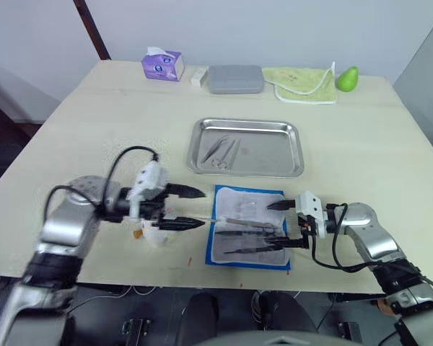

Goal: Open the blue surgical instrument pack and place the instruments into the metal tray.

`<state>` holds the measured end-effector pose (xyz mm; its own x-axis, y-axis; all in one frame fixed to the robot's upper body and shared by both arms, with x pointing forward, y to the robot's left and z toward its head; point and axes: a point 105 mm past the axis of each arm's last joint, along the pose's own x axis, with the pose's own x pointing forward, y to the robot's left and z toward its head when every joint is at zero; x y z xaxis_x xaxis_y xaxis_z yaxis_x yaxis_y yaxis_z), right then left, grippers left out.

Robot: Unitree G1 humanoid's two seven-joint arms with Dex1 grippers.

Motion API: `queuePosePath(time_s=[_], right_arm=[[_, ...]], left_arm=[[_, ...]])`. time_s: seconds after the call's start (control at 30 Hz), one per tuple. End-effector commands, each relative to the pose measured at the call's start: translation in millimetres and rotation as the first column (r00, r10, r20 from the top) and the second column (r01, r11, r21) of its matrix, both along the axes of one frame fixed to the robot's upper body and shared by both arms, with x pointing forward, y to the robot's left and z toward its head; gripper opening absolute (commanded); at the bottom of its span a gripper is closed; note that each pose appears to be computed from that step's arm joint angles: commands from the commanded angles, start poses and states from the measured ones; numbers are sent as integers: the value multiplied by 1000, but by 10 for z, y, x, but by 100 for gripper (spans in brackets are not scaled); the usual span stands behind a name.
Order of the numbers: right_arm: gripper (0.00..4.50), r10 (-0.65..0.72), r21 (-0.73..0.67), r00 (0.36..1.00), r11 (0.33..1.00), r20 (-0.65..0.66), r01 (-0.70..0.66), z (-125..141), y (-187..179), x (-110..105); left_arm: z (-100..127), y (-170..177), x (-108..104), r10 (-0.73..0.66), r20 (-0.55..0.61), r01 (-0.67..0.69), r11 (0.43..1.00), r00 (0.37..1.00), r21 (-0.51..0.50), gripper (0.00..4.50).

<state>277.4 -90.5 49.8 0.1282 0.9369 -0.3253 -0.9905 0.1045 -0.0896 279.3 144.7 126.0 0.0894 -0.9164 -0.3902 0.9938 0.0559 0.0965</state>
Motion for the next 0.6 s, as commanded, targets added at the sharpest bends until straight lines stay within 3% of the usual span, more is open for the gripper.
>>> queuePosePath(time_s=[0.03,0.23,0.33,0.4,0.6], right_arm=[[450,-25,-116,986,993,-167,6,-448,-77,-192],[450,-29,-115,986,993,-165,10,-443,-63,-196],[450,-33,-114,986,993,-163,15,-441,-59,-196],[450,-35,-113,986,993,-163,17,-442,-57,-198],[450,-40,-114,985,993,-166,21,-444,-58,-200]], left_arm=[[-96,-86,47,-31,27,29,999,999,45,374],[-228,-158,115,-55,35,52,996,998,78,374],[-247,-188,132,-61,36,58,996,998,70,283],[-264,-208,129,-70,38,67,995,997,72,191],[-315,-255,123,-82,41,79,993,996,84,191]])
